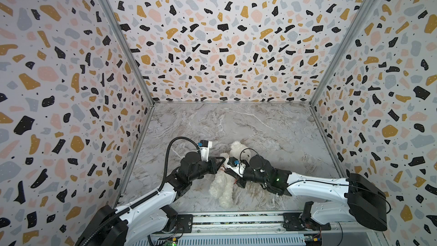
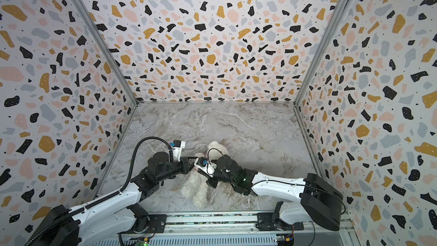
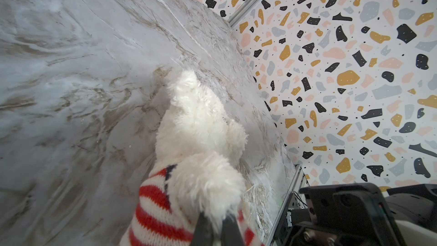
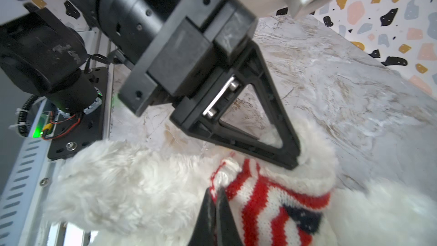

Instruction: Dress the teddy bear

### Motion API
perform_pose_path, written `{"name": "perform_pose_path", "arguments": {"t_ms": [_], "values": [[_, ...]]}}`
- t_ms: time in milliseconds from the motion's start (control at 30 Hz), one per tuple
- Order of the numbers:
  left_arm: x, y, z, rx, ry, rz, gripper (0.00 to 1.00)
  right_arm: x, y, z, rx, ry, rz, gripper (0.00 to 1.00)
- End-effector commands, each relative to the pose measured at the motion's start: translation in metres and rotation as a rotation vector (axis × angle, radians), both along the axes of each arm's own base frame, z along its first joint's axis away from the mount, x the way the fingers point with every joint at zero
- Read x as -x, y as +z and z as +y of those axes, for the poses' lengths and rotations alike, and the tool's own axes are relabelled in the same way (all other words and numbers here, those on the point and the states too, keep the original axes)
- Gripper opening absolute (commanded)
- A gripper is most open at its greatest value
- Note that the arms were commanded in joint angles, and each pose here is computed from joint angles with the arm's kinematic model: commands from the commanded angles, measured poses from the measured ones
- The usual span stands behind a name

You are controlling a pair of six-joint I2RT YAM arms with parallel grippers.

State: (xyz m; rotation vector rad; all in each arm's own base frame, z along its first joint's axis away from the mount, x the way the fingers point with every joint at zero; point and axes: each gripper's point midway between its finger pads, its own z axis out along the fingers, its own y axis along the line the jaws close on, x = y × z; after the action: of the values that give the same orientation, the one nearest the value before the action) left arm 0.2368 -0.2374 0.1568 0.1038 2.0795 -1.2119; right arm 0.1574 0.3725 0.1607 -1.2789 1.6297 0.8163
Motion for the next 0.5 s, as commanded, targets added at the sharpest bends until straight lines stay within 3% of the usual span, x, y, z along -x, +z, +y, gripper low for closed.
{"name": "perform_pose_path", "arguments": {"t_ms": [0, 233, 367, 467], "values": [[-0.003, 0.014, -0.002, 0.069, 0.005, -0.041, 0.0, 0.012, 0.015, 0.019, -0.069, 0.084, 0.036, 0.0], [-0.003, 0.017, -0.001, 0.077, 0.013, -0.046, 0.0, 0.016, -0.005, 0.023, -0.05, 0.105, 0.086, 0.03], [-0.003, 0.017, -0.001, 0.067, 0.008, -0.052, 0.0, 0.029, 0.023, 0.004, -0.187, 0.112, 0.057, 0.17], [-0.003, 0.016, 0.001, 0.05, 0.013, -0.058, 0.0, 0.027, 0.037, -0.023, -0.254, 0.027, 0.033, 0.29]]}}
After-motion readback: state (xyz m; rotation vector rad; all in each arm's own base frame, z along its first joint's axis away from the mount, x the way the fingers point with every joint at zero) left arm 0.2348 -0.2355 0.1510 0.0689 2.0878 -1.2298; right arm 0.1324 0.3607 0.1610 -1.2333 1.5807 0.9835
